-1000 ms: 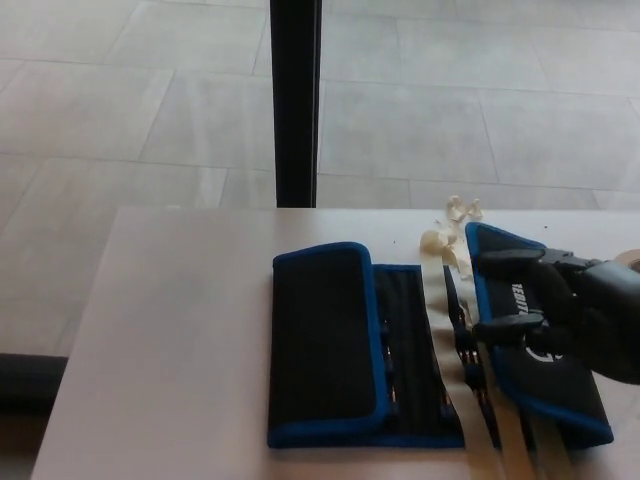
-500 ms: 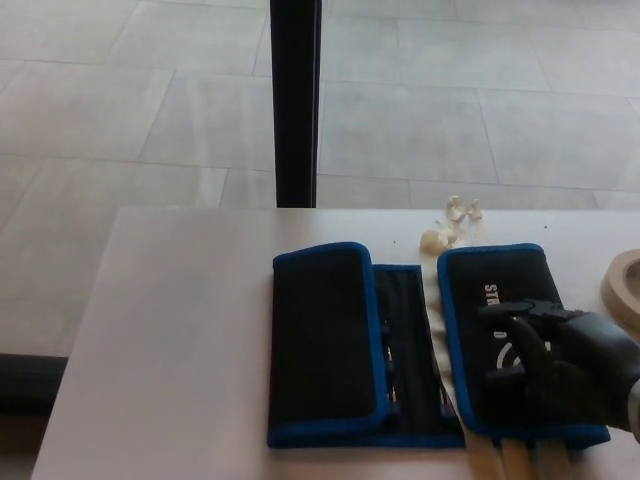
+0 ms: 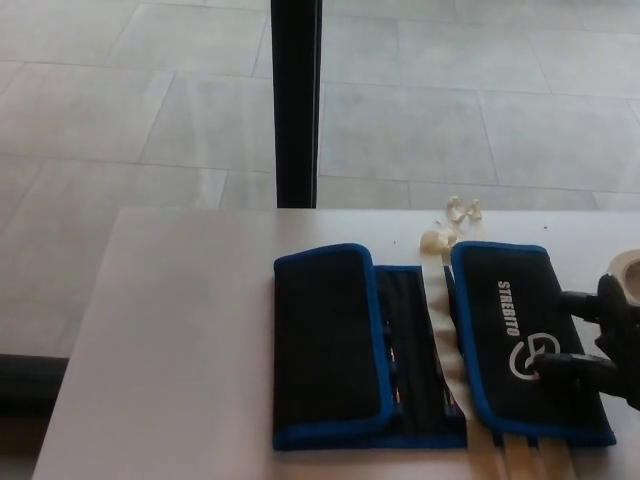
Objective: The robot uses its right hand to lift an edge of the toolkit kept in middle of the desk and make one fold in it
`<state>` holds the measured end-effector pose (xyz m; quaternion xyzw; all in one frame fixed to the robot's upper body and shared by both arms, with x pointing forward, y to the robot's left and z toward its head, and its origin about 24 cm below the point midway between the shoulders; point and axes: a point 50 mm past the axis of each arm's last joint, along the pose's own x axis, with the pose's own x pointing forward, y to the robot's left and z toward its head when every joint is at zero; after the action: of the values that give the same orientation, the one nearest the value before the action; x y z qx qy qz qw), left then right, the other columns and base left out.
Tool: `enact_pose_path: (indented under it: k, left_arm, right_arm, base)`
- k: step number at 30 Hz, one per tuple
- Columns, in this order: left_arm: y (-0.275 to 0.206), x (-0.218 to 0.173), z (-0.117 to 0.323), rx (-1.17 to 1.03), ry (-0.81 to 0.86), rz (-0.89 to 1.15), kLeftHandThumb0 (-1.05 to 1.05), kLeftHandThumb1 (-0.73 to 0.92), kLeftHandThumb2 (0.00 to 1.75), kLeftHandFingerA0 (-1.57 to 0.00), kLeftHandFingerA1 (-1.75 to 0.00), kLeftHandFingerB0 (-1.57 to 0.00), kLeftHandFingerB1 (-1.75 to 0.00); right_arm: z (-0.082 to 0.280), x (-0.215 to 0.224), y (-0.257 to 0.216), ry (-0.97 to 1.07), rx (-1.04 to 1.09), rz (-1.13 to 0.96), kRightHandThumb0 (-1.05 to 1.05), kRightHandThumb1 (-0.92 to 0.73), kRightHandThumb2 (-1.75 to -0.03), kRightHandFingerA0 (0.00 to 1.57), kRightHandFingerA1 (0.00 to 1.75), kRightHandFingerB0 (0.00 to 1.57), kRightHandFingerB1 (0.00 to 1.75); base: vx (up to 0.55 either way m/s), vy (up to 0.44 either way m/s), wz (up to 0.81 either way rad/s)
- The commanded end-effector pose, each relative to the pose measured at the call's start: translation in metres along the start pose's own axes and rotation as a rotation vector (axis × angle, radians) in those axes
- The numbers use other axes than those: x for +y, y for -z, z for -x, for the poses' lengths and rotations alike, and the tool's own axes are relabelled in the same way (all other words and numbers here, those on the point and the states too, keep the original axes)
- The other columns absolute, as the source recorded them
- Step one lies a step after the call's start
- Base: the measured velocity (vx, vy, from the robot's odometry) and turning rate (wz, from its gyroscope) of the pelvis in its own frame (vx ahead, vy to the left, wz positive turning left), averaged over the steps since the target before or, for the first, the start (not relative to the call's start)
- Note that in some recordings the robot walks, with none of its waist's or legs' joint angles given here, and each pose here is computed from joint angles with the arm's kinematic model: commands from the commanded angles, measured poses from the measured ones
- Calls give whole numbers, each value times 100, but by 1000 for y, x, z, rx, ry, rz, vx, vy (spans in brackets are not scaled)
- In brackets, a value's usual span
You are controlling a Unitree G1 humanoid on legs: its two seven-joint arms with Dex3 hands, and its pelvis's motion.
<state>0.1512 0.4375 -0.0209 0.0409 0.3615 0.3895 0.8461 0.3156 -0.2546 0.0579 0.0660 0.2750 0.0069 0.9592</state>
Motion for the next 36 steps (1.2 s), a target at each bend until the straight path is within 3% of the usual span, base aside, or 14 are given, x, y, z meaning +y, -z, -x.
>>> enact_pose_path:
  k: [1, 2, 10, 11, 12, 13, 14, 19, 20, 22, 28, 30, 33, 36]
  left_arm:
    - [-4, 8, 0, 2, -17, 4, -85, 92, 67, -55, -71, -40, -53]
    - [-4, 9, 0, 1, -19, -1, -86, 92, 67, -56, -72, -40, -52]
    - [-1, 11, 1, 5, -20, -3, -88, 92, 68, -56, -70, -41, -52]
    - [0, 11, 1, 8, -23, 1, -83, 70, 112, -54, -74, -39, -60]
    - [0, 12, 1, 9, -22, -10, -87, 92, 68, -56, -73, -41, -53]
    - [1, 12, 1, 12, -26, -10, -81, 71, 112, -53, -74, -39, -60]
    - [1, 13, 1, 14, -29, -9, -85, 92, 68, -55, -71, -41, -52]
    - [5, 13, 1, 14, -20, -13, -84, 71, 110, -53, -71, -38, -60]
    - [6, 14, 2, 13, -21, -9, -88, 92, 68, -56, -69, -40, -52]
    - [5, 14, 1, 17, -23, -11, -89, 92, 68, -58, -68, -40, -52]
    - [7, 13, 2, 19, -19, -1, -87, 92, 68, -55, -70, -39, -53]
    - [7, 13, 2, 17, -20, 7, -82, 71, 112, -52, -73, -39, -63]
    - [10, 12, 2, 25, -26, 16, -86, 92, 68, -55, -69, -40, -53]
    - [12, 12, 2, 31, -20, 19, -82, 72, 112, -51, -71, -37, -60]
  right_arm:
    - [4, -4, 12, 24, 112, -87, -57, -62, -98, 52, 70, 32, 54]
    - [6, -3, 9, 0, 97, -98, -56, -79, -64, 52, 65, 36, 41]
    - [40, -6, -45, -125, -108, -188, -50, -80, -64, 52, 64, 36, 41]
    - [48, -11, -55, -109, -146, -190, -52, -78, -64, 54, 61, 39, 41]
    - [63, -22, -70, -86, -219, -208, -51, -78, -64, 58, 60, 42, 41]
    - [73, -31, -79, -66, -262, -201, -53, -64, -96, 55, 67, 34, 53]
    - [81, -40, -86, -44, -289, -220, -51, -80, -64, 62, 59, 37, 38]
    - [122, -100, -102, 138, -443, -350, -46, -82, -64, 48, 53, 33, 36]
    - [126, -110, -100, 161, -458, -377, -47, -82, -64, 52, 57, 35, 37]
    - [139, -141, -92, 278, -506, -438, -53, -62, -95, 49, 63, 38, 54]
    - [165, -210, -36, 674, -558, -651, -72, -64, -60, 92, 79, 66, 63]
    - [172, -224, -15, 780, -567, -723, -68, -53, -105, 84, 89, 53, 74]
    - [181, -239, 20, 908, -620, -860, -78, -75, -63, 79, 96, 43, 82]
    - [182, -243, 60, 1021, -580, -989, -80, -77, -63, 91, 108, 36, 89]
  base:
    - [0, 0, 0]
    - [0, 0, 0]
    - [0, 0, 0]
    - [0, 0, 0]
    - [0, 0, 0]
    - [0, 0, 0]
    - [0, 0, 0]
    - [0, 0, 0]
    - [0, 0, 0]
    - [0, 0, 0]
    - [0, 0, 0]
    - [0, 0, 0]
    - [0, 0, 0]
    - [0, 0, 0]
